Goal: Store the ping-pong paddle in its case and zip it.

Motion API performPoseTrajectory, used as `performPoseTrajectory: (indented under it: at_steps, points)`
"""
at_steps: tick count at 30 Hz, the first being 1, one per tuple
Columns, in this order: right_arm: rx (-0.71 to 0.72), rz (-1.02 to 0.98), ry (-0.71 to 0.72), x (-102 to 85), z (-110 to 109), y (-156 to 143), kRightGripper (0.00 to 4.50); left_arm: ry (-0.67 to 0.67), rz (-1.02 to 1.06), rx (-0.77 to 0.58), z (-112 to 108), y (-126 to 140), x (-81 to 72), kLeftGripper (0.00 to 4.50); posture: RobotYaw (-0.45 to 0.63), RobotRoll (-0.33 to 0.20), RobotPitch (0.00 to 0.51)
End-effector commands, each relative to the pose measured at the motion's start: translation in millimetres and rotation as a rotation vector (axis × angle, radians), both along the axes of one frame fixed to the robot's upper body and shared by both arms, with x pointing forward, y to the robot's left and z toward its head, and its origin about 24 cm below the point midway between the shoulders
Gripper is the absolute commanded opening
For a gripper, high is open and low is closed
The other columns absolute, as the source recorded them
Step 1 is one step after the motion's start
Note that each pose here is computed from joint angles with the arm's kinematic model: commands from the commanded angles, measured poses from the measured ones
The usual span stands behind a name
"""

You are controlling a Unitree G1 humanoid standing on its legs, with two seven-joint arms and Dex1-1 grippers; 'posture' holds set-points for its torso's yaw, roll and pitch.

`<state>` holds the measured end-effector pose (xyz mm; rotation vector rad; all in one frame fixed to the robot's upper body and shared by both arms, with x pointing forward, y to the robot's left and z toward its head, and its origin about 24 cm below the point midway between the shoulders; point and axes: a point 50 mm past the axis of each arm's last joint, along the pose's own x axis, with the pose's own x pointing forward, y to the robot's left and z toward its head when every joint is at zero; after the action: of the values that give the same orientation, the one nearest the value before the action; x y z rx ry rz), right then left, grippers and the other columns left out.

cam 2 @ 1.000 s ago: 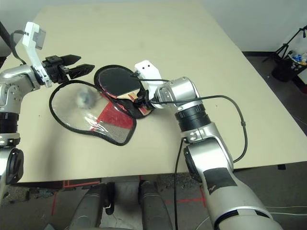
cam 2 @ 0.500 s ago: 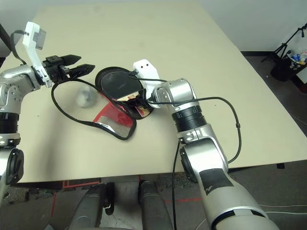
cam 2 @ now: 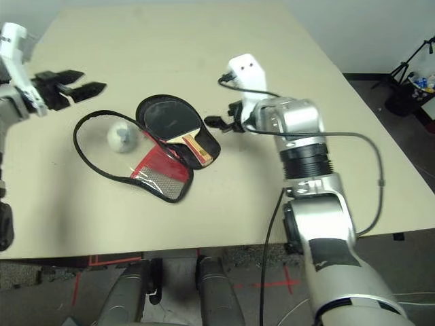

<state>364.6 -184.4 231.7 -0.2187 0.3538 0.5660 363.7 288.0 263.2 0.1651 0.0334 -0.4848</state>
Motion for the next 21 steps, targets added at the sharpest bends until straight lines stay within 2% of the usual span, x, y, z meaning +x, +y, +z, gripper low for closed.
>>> performPoseTrajectory:
  at_steps: [1,5,8,11,15,18,21]
  points:
    - [0.007,0.048,-0.024,-11.7,-8,-8,4.46,0.098,0.071,0.043,-23,35,-8.7,4.50,0.09,0.000,0.194]
    - [0.003,0.057,-0.025,-22.4,-16,-15,4.46,0.250,0.075,0.093,-60,56,-23.8,4.50,0.08,0.000,0.199]
    - [0.005,0.053,-0.026,-25.2,-17,-17,4.46,0.357,0.008,0.086,-88,51,-32.8,4.50,0.07,0.000,0.200]
    - [0.009,0.046,-0.028,-26.8,-17,-18,4.46,0.469,-0.142,0.059,-110,21,-41.8,4.50,0.07,0.000,0.202]
    - [0.004,0.024,-0.036,-26.8,-14,-23,4.46,0.598,-0.355,0.019,-128,-36,-59.7,4.50,0.06,0.000,0.204]
    - [0.002,-0.016,-0.051,-24.8,-10,-31,4.46,0.651,-0.507,-0.019,-130,-83,-74.3,4.50,0.05,0.000,0.206]
    - [0.008,-0.063,-0.068,-22.5,-6,-40,4.46,0.644,-0.634,-0.076,-121,-123,-81.6,4.50,0.04,0.000,0.208]
